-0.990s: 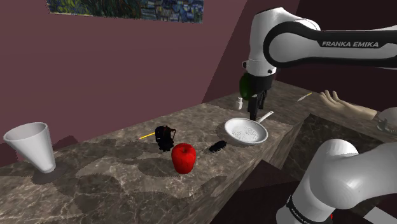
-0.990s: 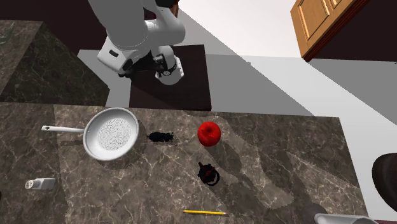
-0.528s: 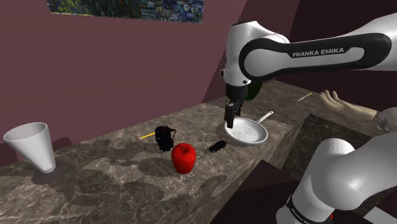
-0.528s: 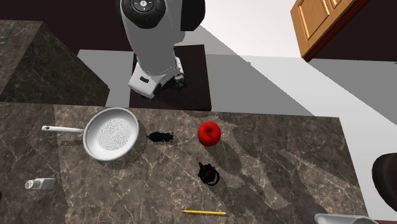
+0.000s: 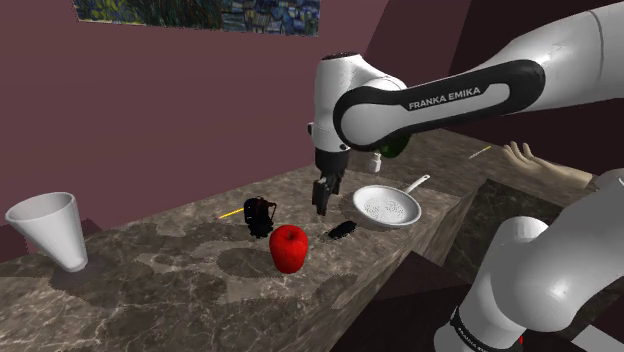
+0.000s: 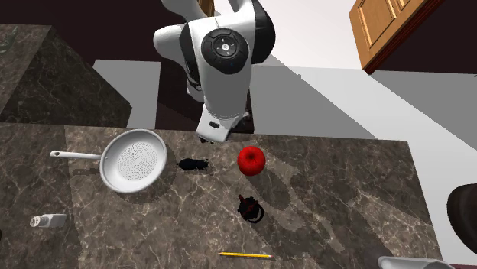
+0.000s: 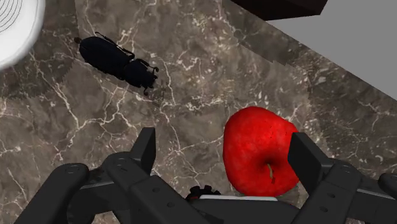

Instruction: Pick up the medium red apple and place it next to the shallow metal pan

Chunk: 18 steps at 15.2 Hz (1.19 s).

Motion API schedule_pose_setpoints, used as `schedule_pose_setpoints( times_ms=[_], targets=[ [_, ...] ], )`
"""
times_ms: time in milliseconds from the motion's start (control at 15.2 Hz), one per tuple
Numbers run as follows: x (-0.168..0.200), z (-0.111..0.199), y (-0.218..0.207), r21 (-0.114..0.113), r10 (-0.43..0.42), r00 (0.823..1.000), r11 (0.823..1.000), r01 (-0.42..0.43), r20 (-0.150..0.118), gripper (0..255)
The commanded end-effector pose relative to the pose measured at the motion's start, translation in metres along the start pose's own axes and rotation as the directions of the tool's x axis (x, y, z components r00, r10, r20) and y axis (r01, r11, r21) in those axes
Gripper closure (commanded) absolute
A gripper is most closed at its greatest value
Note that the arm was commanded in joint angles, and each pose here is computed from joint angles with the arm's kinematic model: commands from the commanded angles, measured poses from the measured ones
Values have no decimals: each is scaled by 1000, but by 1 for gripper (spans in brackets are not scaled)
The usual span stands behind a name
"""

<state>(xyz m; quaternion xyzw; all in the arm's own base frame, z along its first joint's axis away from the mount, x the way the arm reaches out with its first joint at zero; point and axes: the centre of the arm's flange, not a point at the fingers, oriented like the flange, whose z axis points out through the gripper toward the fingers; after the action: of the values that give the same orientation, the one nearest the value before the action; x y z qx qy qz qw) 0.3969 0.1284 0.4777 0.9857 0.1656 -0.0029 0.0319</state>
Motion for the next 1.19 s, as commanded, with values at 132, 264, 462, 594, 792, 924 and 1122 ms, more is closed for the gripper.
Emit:
schedule_pose_setpoints(
  times_ms=[132, 264, 462, 594, 792, 924, 1122],
  targets=[
    [36, 14, -31, 7, -45, 998, 999, 45, -34, 0],
    [53, 21, -47, 9, -67, 996, 998, 68, -50, 0],
    [71, 27, -63, 11, -90, 994, 996, 91, -67, 0],
    [72, 38, -63, 11, -90, 994, 996, 91, -67, 0],
    [73, 53, -63, 11, -90, 994, 996, 91, -67, 0],
    [74, 67, -63, 11, -90, 994, 996, 91, -67, 0],
    [74, 67, -63, 11, -90, 994, 996, 91, -67, 0]
  ],
)
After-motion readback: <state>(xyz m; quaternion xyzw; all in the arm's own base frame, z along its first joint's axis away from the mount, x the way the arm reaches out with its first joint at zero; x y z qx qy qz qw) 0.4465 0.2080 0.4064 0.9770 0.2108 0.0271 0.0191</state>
